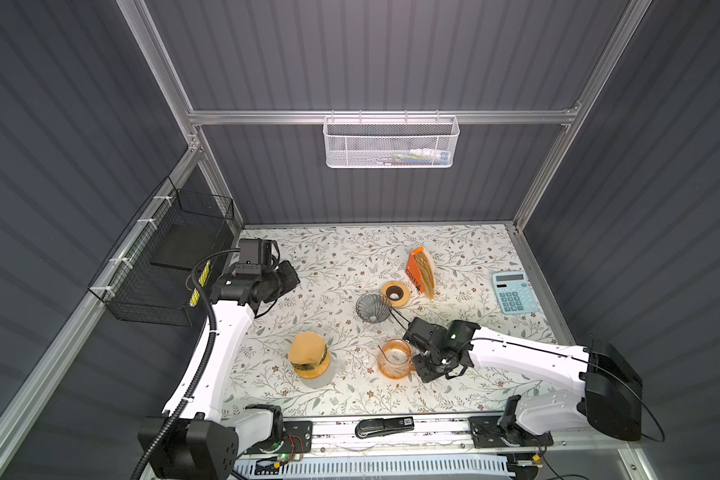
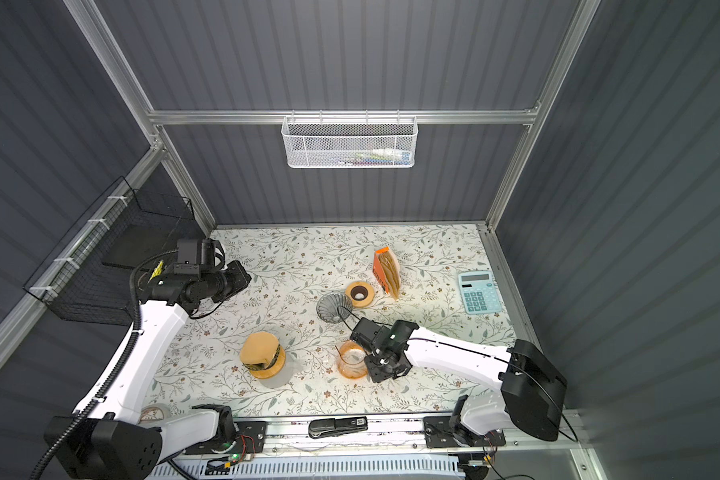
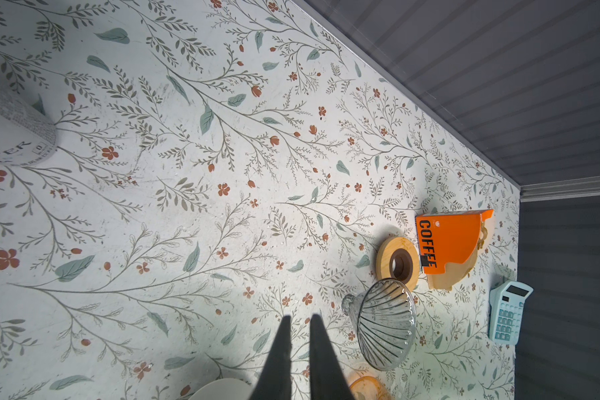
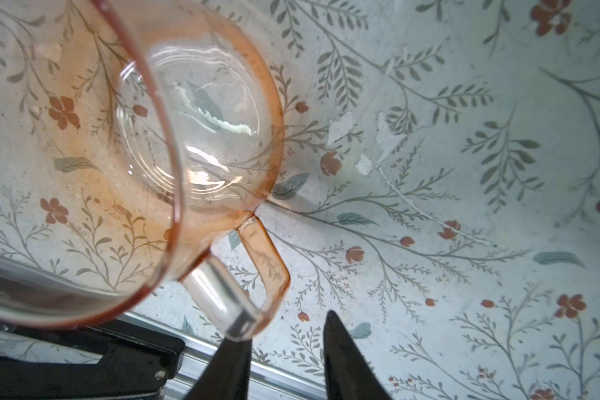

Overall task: Place the coffee filter in the dripper
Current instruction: 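Move the right gripper over the bamboo ring beside the orange COFFEE box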

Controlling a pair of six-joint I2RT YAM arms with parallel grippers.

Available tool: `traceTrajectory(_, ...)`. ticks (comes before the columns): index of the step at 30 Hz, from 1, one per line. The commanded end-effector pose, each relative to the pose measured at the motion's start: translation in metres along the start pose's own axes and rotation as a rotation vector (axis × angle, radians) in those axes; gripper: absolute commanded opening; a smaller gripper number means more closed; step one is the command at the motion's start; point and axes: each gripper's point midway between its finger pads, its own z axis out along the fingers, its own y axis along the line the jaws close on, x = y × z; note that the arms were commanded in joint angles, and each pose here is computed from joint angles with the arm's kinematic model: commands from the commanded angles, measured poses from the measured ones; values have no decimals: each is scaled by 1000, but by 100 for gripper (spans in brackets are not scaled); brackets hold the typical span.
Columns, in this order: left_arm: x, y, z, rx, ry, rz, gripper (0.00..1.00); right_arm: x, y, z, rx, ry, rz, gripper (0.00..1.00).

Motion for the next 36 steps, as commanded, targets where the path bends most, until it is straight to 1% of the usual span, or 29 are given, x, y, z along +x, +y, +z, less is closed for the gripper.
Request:
traceTrajectory(1,0,5,3,-23,6,4,13,5,-7,-2,6,27,23,37)
traceTrajectory(5,-4,3,3,-22,6,11,13,4,-7,-10,-6,23,33,37)
traceTrajectory(11,-7,-1,-3,-18,10,29,14,-2,-18,-47,-7,-23,64,39)
traceTrajectory(14,-8,-3,-5,-13,5,40,14,-17,-27,-65,-24,-79,98,40)
traceTrajectory(16,-8,-6,-4,4,11,43,14,-34,-32,-78,-38,-124,121,41)
traceTrajectory(19,-7,-12,1,37,26,45,14,-63,-35,-87,-66,-172,149,42)
traceTrajectory(22,-9,-16,7,60,29,40,14,-98,-37,-87,-101,-212,183,42)
traceTrajectory(24,-11,-20,9,72,36,47,15,-121,-40,-84,-110,-238,207,44)
traceTrajectory(27,-15,-24,10,82,38,55,15,-154,-43,-76,-124,-274,241,44)
traceTrajectory(30,-21,-30,8,107,22,59,15,-180,-48,-66,-118,-285,277,50)
traceTrajectory(36,-29,-36,8,119,9,74,16,-216,-63,-27,-79,-257,349,50)
